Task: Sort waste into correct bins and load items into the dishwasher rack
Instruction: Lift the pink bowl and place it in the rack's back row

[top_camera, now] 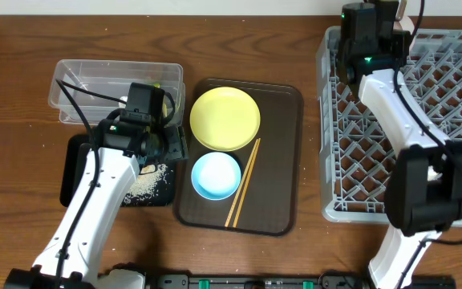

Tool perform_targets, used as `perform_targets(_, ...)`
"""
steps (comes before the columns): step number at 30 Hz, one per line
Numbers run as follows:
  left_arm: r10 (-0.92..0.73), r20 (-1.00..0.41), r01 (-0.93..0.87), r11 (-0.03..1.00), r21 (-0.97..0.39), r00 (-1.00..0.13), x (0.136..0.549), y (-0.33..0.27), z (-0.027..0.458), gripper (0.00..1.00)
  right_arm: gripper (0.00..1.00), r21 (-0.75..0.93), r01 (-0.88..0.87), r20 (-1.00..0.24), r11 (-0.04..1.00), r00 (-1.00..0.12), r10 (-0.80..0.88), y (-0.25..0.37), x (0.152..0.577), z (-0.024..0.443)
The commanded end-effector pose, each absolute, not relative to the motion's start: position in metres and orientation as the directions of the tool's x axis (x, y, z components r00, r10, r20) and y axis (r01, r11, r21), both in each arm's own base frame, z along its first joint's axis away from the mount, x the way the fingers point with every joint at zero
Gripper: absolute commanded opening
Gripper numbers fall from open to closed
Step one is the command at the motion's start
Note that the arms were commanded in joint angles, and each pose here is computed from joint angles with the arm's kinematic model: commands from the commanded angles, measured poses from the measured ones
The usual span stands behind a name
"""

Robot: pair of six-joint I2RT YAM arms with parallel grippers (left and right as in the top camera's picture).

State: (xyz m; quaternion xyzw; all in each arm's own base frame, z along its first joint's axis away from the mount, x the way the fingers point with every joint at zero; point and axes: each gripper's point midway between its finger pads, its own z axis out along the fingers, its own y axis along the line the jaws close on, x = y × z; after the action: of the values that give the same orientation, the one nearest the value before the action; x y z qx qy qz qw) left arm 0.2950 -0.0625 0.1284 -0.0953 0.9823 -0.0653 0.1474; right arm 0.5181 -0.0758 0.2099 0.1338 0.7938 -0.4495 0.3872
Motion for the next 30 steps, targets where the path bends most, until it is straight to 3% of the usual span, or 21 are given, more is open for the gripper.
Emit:
perform_targets(1,-0.219,-0.278,-0.180,0.971,-0.158,-0.935,0.297,-0.062,0.130,0.70,0.01,-0.643,0.600,-0.723,0.475,-0.681,-0.117,-0.094,0.512,0.205)
perform_targets(7,-0.219,-0.278,-0.180,0.971,-0.159,-0.935,0.297,-0.062,0.130,0.70,0.01,-0.673,0.570,-0.688,0.472,-0.717,-0.114,-0.098,0.514,0.184)
perform_targets(19,-0.234,-0.277,-0.194,0.967,-0.163,-0.932,0.298,-0.062,0.131,0.70,0.01,-0.638,0.440,-0.613,0.632,-0.787,-0.071,-0.070,0.505,0.139)
perform_targets(27,-0.237,-0.276,-0.198,0.966,-0.164,-0.931,0.298,-0.062,0.130,0.70,0.02,-0.650,0.399,-0.574,0.647,-0.815,-0.074,-0.054,0.495,0.131)
perform_targets(29,-0.237,-0.276,-0.198,0.966,-0.164,-0.931,0.298,-0.062,0.130,0.70,0.12,-0.656,0.383,-0.563,0.650,-0.822,-0.084,-0.049,0.493,0.131)
perform_targets(30,-0.237,-0.276,-0.198,0.966,-0.164,-0.931,0.298,-0.062,0.130,0.70,0.27,-0.658,0.375,-0.559,0.653,-0.824,-0.090,-0.046,0.492,0.131)
